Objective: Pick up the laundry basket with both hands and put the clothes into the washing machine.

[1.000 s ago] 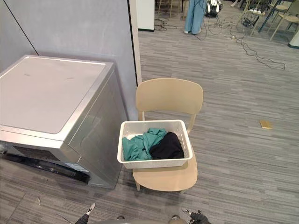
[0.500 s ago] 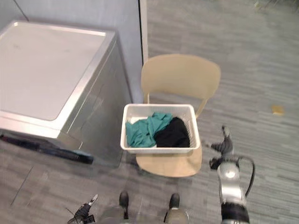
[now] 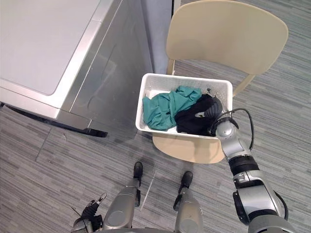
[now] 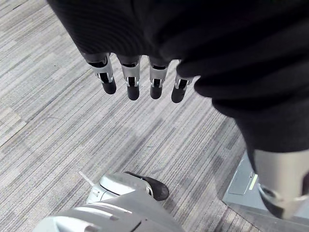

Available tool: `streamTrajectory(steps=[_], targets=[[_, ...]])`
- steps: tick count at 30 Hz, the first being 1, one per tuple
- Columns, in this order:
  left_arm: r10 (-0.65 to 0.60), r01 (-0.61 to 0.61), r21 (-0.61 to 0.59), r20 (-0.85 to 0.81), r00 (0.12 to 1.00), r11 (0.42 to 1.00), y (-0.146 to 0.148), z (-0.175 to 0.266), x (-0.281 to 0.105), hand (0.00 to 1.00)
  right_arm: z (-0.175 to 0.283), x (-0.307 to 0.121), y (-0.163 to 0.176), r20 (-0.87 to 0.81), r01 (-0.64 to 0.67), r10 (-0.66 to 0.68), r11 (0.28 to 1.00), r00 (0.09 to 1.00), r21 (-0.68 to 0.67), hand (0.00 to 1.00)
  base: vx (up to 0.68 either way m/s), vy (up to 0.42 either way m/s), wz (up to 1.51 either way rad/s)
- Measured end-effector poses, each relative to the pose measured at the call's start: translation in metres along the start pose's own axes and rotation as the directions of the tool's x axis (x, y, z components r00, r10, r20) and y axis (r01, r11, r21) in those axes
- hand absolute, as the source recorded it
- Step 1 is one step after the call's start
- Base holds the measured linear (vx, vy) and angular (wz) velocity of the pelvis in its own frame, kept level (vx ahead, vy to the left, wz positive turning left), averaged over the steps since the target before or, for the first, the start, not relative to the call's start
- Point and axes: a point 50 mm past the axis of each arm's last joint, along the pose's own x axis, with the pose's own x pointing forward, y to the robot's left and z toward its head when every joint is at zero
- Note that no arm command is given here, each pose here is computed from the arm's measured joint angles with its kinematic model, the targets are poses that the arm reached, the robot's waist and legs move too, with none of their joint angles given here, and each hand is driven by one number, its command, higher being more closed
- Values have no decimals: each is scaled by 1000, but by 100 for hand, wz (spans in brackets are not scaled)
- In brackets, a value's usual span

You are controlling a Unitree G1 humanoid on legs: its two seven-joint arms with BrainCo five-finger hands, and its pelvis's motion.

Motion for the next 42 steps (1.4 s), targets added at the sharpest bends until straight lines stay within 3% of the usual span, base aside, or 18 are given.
streamTrajectory(steps=[15,25,32,42], targets=[[18,-19,13,47,999,1000,1,17,4,0,19,-14,13,105,-14,10,999,994,43,0,-61,7,-2],[44,-45,60,24,999,997,11,15,5,0,10,-53,52,115,-135,125,988,985,81,0,-1,4,-9],[85,-80,77,-61,995,994,24,-7,2,0,-8,-93,85,56,-229,224,965,973,128,0,-6,7,-4],[73,-60,97,-139,988,993,25,-28,-4,0,-29,-120,100,-28,-293,301,941,953,169,0,11,5,-4]])
